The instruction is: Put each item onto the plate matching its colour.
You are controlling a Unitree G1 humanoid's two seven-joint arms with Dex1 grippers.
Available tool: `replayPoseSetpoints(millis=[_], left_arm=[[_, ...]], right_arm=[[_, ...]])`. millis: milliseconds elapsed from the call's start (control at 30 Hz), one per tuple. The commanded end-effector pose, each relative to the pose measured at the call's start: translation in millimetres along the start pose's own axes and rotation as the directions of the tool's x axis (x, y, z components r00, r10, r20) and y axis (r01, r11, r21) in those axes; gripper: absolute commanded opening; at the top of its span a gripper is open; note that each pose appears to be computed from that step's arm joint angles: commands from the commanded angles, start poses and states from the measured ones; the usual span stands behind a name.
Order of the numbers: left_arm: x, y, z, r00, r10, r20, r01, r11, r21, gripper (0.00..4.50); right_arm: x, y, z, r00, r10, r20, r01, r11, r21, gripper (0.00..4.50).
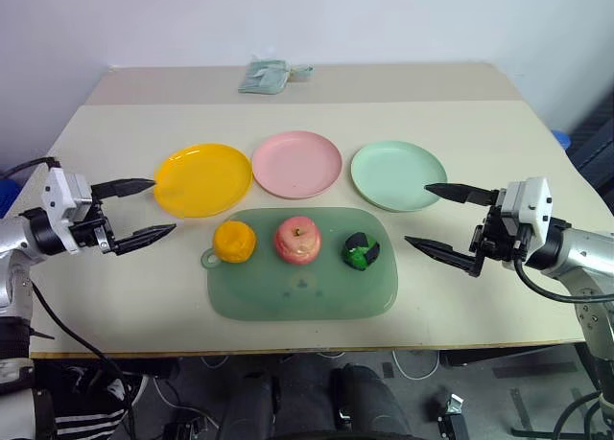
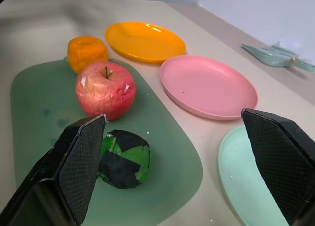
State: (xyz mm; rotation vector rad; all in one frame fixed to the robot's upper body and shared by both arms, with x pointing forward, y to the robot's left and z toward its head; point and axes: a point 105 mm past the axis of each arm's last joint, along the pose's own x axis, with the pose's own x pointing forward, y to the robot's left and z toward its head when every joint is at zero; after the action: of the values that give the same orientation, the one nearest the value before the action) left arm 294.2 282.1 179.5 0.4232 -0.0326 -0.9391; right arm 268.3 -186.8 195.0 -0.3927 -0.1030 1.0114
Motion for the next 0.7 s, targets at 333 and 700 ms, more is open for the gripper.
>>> replayPoseSetpoints(millis=[333,700], left_arm=[[2.5,6.8,15.9,0.999,0.011,0.03,-0.012,0.999,0.05,4.48],[19.2,4.3,21.9,0.996,0.007,0.088,-0.011,0.999,0.038,4.48]], right_arm=[[9.9,-8.6,20.4,0.997,-0.004,0.073,0.008,0.998,-0.056,4.5],[13.0,-16.2,27.9,0.993,-0.006,0.115,0.01,0.999,-0.038,4.5]])
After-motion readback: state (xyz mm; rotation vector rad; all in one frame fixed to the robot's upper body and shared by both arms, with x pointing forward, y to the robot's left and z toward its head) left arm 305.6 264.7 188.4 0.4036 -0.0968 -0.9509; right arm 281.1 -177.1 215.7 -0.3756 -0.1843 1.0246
